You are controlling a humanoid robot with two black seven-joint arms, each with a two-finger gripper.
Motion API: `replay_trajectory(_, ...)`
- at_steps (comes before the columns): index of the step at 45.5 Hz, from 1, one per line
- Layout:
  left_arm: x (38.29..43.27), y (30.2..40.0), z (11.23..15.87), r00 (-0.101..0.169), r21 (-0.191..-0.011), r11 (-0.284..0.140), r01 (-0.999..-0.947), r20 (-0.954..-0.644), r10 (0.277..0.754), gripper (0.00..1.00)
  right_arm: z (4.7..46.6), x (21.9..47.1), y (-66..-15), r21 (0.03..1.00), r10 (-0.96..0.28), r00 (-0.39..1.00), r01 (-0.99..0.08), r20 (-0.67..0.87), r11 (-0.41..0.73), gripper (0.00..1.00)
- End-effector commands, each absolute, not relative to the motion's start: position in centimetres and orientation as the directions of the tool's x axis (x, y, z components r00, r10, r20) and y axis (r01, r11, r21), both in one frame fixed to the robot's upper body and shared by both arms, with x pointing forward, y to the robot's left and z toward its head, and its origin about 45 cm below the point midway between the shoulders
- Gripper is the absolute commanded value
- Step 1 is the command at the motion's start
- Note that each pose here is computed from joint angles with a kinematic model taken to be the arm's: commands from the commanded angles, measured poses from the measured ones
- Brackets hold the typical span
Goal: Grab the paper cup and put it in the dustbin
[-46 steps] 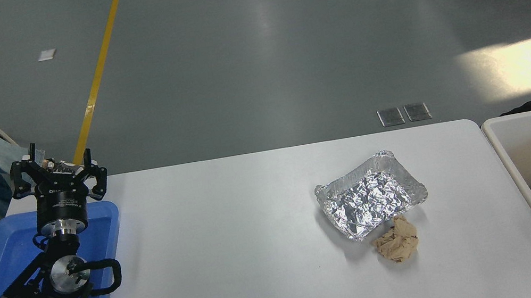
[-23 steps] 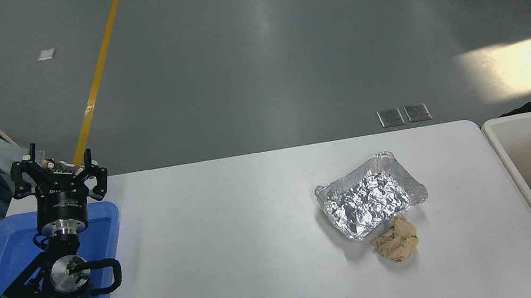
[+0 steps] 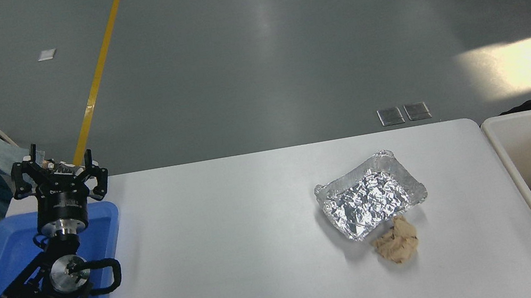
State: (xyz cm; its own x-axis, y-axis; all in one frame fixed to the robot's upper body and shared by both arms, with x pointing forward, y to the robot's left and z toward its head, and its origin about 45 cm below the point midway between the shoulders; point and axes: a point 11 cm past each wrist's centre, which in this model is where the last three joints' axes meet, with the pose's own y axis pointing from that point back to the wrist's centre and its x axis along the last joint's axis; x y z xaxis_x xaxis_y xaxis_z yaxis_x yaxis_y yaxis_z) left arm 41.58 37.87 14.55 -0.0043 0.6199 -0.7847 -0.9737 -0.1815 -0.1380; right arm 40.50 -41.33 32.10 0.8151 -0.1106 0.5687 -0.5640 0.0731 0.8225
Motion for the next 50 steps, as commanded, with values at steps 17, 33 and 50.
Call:
replay_trajectory(17, 41.58, 37.88, 14.54, -0.006, -0.137, -0.184, -0.9733, -0.785, 0.619, 0.99, 37.4, 32.5, -21.9, 0.976, 0.13, 0.987, -0.062, 0.09, -0.207, 1.0)
replay_trajectory(33, 41.58, 37.92, 14.55, -0.007, -0.138, -0.186, -0.9729, -0.787, 0.617, 0.99, 38.4, 30.4, -24.4, 0.993, 0.105, 0.992, -0.054, 0.065, -0.105, 1.0)
replay_trajectory(50, 41.58, 37.93, 14.56, -0.007, -0.138, -0.187, -0.9725, -0.787, 0.617, 0.99, 38.1, 29.6, -25.9, 0.995, 0.065, 0.997, -0.036, 0.042, -0.09, 1.0)
